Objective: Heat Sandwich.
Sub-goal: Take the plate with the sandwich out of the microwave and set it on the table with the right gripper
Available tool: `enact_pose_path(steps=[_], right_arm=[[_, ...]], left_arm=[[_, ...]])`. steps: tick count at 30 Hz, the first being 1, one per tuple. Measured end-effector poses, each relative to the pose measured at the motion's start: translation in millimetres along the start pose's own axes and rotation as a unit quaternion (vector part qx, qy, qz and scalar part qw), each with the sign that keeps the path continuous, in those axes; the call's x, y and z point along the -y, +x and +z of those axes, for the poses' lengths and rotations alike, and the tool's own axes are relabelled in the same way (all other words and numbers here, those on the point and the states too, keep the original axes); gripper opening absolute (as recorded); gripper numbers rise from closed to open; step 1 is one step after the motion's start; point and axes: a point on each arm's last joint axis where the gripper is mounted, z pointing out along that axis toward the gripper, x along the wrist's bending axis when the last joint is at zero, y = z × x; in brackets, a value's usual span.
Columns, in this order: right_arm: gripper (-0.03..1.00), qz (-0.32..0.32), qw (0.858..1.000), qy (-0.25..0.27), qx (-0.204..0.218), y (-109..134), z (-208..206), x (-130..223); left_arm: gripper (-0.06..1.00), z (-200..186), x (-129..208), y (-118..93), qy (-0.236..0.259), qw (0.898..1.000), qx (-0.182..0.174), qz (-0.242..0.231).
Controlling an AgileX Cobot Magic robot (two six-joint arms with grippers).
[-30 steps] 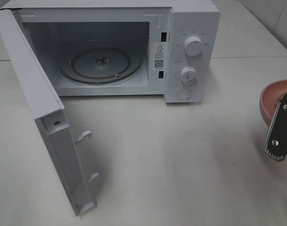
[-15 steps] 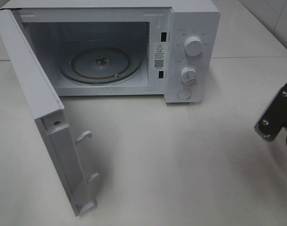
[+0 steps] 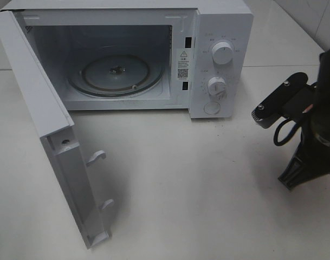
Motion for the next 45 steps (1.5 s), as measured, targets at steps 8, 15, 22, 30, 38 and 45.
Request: enact_pose_path(steps=[8,15,22,30,38,45], right_arm=[[0.10,0.024,0.999,0.032,0.007,-2,16,-13],[0.10,0.052,0.996,0.071,0.020,-15,42,-12],[0.10,0.085,0.993,0.085,0.018,-27,62,-12],[0.10,0.115,0.987,0.108,0.016,-33,90,-9],[0.10,0.115,0.987,0.111,0.008,-27,107,0],[0.10,0.107,0.986,0.125,0.001,-16,120,0]], left_arm=[[0.97,0,0,0,0.000,1.000,0.000,0.000],[0.97,0,0,0,0.000,1.000,0.000,0.000],[0.97,0,0,0,0.000,1.000,0.000,0.000],[0.97,0,0,0,0.000,1.000,0.000,0.000],[0.97,0,0,0,0.000,1.000,0.000,0.000],[0.97,0,0,0,0.000,1.000,0.000,0.000]])
